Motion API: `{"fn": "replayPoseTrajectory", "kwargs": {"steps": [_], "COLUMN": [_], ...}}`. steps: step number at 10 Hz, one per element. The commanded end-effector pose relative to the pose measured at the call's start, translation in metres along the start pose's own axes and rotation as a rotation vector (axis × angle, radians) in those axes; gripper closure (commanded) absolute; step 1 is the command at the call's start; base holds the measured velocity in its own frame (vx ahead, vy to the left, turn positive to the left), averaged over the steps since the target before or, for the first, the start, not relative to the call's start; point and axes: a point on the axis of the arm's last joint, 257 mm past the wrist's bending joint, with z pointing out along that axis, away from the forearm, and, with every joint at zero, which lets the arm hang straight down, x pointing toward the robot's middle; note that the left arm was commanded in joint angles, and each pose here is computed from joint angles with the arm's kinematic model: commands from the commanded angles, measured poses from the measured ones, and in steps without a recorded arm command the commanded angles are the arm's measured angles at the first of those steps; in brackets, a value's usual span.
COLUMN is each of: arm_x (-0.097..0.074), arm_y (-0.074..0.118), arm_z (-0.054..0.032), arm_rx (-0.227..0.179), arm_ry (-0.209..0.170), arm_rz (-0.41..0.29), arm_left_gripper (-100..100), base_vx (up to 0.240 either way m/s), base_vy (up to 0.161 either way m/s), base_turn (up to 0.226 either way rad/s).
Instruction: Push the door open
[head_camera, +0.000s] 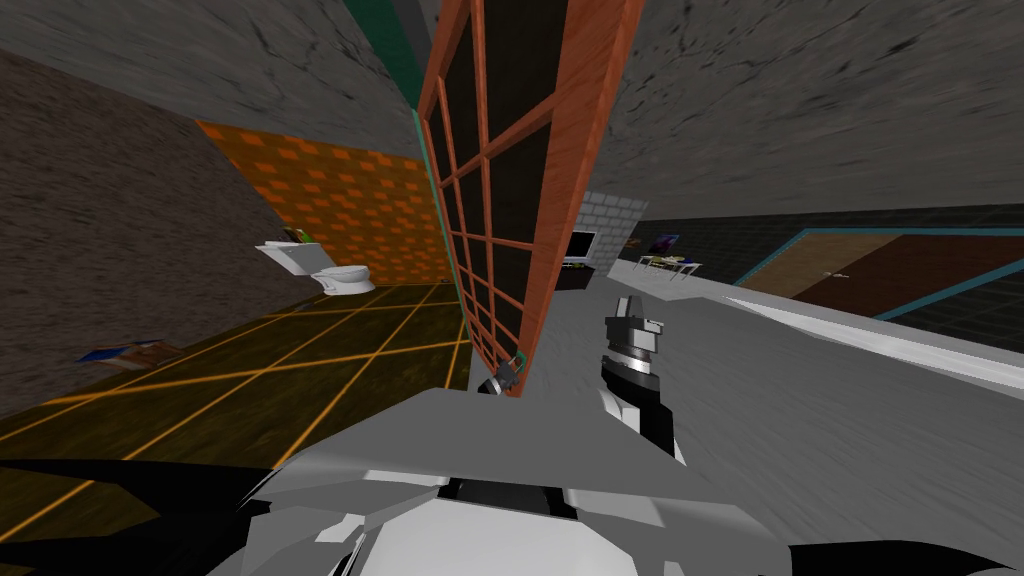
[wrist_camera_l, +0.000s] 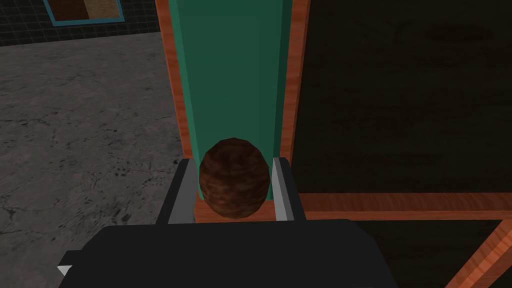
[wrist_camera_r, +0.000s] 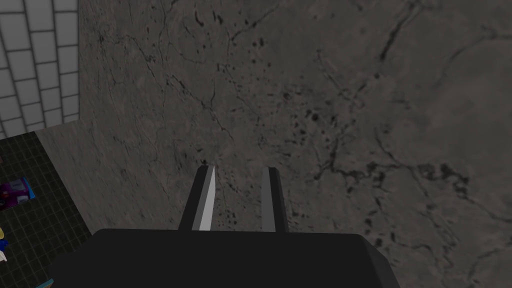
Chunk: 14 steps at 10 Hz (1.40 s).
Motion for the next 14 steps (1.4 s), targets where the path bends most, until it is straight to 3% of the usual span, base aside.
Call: {"fn": "replayPoseTrajectory", "kwargs": {"steps": [1,2,14], "arm_x": [-0.0042,0.0009,0.0012], "arm_y": [0.0016,0.0009,0.0072], "arm_z": [0.002,-0.0011,-0.0049], "arm_rx": [-0.002,-0.003,-0.022], "arm_ry": [-0.011,0.002,-0.004], "arm_rz": [0.001,-0.037,-0.332], "arm_left_gripper": [100,100,100], "base_vx": [-0.006,0.0,0.01], "base_vy": [0.005,0.0,-0.011], "base_turn": [0.001,0.0,-0.002]}}
